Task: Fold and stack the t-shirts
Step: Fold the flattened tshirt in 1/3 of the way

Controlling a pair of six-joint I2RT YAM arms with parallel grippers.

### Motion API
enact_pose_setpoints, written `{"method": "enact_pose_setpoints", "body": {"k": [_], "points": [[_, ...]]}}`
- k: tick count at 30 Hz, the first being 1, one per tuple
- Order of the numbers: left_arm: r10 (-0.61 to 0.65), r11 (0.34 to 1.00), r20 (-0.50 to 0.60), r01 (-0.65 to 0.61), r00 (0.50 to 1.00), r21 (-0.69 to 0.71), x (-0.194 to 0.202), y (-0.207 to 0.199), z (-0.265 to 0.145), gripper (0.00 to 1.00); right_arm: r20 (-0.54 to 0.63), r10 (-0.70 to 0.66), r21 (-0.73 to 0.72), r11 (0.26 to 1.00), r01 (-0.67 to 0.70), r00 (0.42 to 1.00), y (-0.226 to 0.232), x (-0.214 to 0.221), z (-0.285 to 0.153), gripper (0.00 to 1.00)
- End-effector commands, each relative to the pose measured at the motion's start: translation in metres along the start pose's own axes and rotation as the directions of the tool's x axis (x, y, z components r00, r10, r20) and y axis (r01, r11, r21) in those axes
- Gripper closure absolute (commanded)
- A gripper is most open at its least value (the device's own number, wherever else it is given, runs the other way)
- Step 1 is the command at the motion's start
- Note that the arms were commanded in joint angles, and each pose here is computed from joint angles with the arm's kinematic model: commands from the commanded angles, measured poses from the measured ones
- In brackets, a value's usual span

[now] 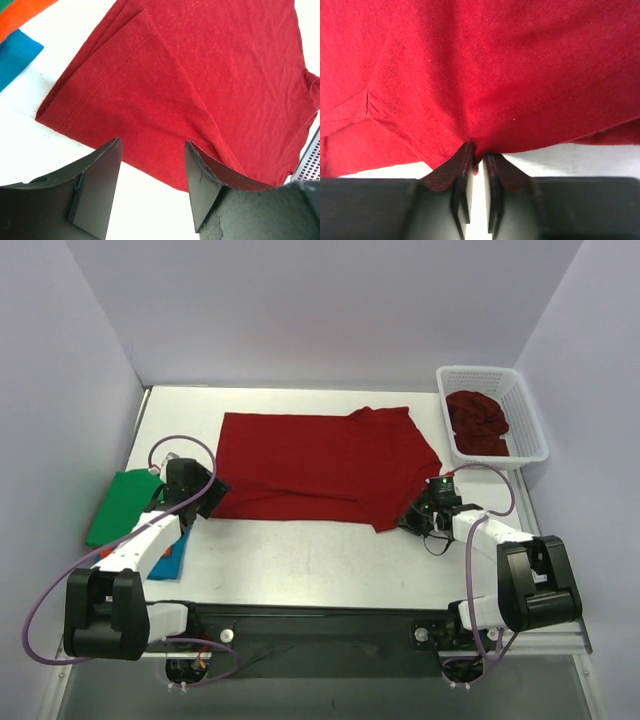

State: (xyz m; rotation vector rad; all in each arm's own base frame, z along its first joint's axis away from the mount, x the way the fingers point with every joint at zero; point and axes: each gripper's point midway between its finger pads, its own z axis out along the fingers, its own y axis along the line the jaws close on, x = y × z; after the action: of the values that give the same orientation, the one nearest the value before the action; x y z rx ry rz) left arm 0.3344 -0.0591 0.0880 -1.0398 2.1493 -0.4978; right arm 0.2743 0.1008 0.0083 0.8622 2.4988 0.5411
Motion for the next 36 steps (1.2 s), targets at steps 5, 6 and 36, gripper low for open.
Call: {"method": "enact_pose_setpoints", "body": {"k": [5, 6, 36], "points": [[0.035, 0.999, 0.003, -0.035, 0.999, 0.038, -0.001, -0.008, -0.008, 0.37, 0.01, 0.011, -0.027, 1.0, -0.011, 1.0, 0.013, 0.0, -0.008, 0.89], [0.036, 0.999, 0.002, -0.036, 0.999, 0.039, -0.001, -0.008, -0.008, 0.37, 0.014, 0.01, -0.03, 1.0, -0.01, 1.0, 0.014, -0.001, -0.009, 0.88], [0.045, 0.998, -0.02, -0.044, 0.999, 0.044, 0.003, -0.009, -0.004, 0.38, -0.055, -0.042, -0.035, 0.999, 0.04, 0.998, 0.02, 0.016, -0.007, 0.75]]}}
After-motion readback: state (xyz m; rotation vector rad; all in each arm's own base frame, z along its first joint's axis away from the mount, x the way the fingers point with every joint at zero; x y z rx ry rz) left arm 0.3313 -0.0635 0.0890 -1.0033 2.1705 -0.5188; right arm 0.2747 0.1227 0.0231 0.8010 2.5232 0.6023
